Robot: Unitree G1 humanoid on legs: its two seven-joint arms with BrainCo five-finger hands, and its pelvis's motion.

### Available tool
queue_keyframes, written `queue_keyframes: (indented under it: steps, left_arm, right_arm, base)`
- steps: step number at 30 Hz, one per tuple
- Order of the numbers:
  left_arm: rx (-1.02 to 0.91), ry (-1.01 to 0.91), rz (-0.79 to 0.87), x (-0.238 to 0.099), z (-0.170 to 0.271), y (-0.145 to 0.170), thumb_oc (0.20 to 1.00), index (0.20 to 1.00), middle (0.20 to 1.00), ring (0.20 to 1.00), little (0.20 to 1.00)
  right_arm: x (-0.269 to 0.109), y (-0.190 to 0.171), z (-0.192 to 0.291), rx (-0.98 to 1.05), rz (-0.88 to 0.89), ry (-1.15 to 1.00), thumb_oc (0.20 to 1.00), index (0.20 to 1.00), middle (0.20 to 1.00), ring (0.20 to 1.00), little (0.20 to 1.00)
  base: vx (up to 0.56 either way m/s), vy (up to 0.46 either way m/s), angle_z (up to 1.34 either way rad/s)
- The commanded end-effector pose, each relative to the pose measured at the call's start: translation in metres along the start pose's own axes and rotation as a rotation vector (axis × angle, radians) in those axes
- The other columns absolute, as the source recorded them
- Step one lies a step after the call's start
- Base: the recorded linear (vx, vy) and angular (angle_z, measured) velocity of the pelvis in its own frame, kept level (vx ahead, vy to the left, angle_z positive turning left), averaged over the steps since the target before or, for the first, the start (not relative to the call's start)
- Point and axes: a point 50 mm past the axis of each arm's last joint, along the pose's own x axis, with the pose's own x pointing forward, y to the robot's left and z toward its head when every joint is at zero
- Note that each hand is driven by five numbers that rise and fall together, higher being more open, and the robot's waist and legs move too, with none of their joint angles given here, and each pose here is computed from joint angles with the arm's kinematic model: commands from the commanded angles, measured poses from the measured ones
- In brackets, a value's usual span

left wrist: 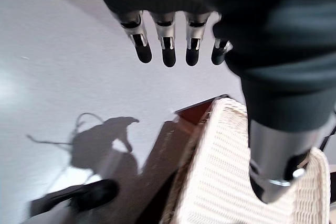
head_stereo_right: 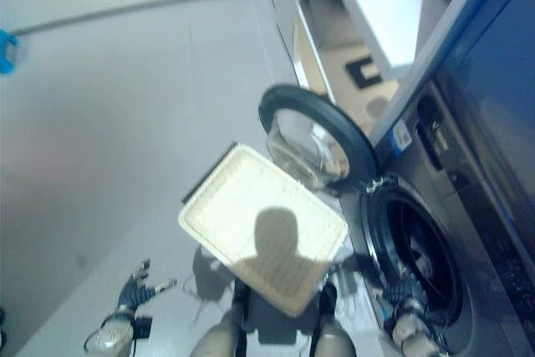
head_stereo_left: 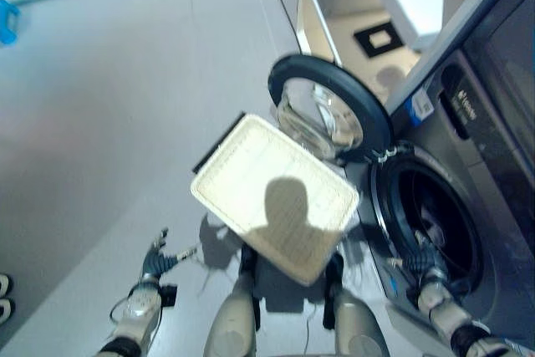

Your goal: Put the clothes into the washing machine.

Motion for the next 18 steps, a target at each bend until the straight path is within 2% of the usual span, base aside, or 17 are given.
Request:
queue_keyframes:
  steps: [1, 6, 11, 12, 18]
  left_arm:
    - [0.047, 0.067, -0.059, 0.001, -0.008, 0.005, 1.0, 1.0, 1.0, 1.0, 1.0]
    - [0.073, 0.233, -0.163, -0.014, -0.042, -0.006, 1.0, 1.0, 1.0, 1.0, 1.0]
    - [0.076, 0.267, -0.192, -0.018, -0.049, -0.01, 1.0, 1.0, 1.0, 1.0, 1.0]
    - [0.064, 0.324, -0.23, -0.026, -0.061, -0.018, 1.0, 1.0, 1.0, 1.0, 1.0]
    - [0.017, 0.418, -0.265, -0.036, -0.077, -0.025, 1.0, 1.0, 1.0, 1.0, 1.0]
  right_arm:
    - [-0.007, 0.018, -0.009, -0.037, 0.174, 0.011, 1.0, 1.0, 1.0, 1.0, 1.0]
    - [-0.027, 0.051, -0.034, 0.059, 0.406, 0.191, 1.0, 1.0, 1.0, 1.0, 1.0]
    - [-0.035, 0.059, -0.045, 0.159, 0.465, 0.287, 1.0, 1.0, 1.0, 1.0, 1.0]
    - [-0.054, 0.07, -0.071, 0.363, 0.528, 0.53, 1.0, 1.0, 1.0, 1.0, 1.0]
    - [-0.075, 0.074, -0.095, 0.442, 0.57, 0.736, 1.0, 1.0, 1.0, 1.0, 1.0]
  base:
    - [0.17, -0.001, 0.14]
    - [0.13, 0.006, 0.02]
    - [0.02, 0.007, 0.01]
    - [0.08, 0.038, 0.01]
    - [0.06, 0.026, 0.02]
